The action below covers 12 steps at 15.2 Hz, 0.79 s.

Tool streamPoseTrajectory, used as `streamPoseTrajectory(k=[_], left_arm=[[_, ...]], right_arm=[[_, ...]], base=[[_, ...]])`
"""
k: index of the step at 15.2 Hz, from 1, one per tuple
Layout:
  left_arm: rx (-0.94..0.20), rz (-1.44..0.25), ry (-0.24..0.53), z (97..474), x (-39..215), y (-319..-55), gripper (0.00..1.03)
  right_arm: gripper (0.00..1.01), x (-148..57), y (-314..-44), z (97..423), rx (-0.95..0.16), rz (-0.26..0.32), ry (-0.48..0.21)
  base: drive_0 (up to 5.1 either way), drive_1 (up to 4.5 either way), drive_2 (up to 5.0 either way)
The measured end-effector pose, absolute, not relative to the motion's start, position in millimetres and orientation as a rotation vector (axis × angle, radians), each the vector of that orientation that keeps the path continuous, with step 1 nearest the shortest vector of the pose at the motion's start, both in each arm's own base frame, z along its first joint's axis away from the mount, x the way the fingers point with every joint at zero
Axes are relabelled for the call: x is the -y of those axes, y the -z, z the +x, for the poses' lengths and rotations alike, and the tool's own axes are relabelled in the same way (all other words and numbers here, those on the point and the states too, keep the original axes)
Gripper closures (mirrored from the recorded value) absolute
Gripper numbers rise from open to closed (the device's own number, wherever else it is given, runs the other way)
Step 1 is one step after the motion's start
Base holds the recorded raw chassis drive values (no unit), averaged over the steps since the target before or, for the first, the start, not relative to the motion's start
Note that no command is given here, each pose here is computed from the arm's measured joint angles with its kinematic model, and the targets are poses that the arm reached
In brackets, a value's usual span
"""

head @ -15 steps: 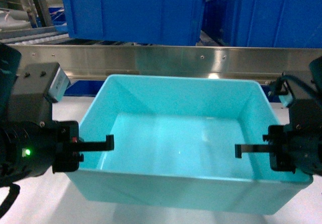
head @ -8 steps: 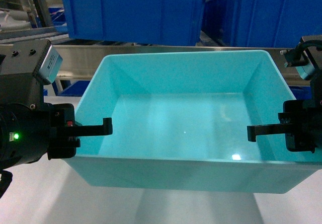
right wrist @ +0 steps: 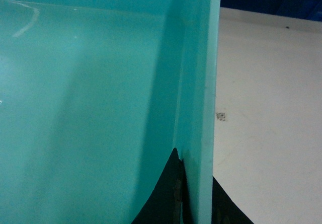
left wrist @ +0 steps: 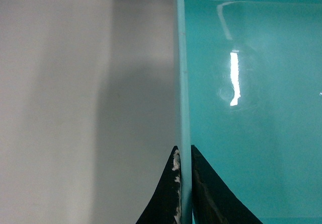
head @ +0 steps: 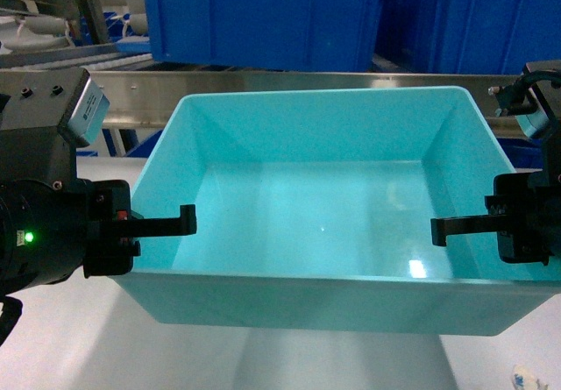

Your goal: Organize blue bins on left shelf correctly

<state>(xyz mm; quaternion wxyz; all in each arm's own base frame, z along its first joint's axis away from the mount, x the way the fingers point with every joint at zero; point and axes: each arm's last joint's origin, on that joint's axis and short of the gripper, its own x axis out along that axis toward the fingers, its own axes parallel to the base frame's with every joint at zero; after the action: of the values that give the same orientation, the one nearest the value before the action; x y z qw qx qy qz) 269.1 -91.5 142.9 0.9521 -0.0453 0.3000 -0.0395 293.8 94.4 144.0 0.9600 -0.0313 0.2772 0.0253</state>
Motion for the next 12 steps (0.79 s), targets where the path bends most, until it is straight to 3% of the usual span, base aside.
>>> streamPoseTrajectory(k=[12], left_arm=[[-0.611, -0.093, 0.080, 269.1, 91.1, -142.7, 1.01]], right_arm=[[0.99, -94.4, -143.5, 293.4, -0.567, -0.066, -0.052]], base=[[-5.0, 2.39, 2.5]])
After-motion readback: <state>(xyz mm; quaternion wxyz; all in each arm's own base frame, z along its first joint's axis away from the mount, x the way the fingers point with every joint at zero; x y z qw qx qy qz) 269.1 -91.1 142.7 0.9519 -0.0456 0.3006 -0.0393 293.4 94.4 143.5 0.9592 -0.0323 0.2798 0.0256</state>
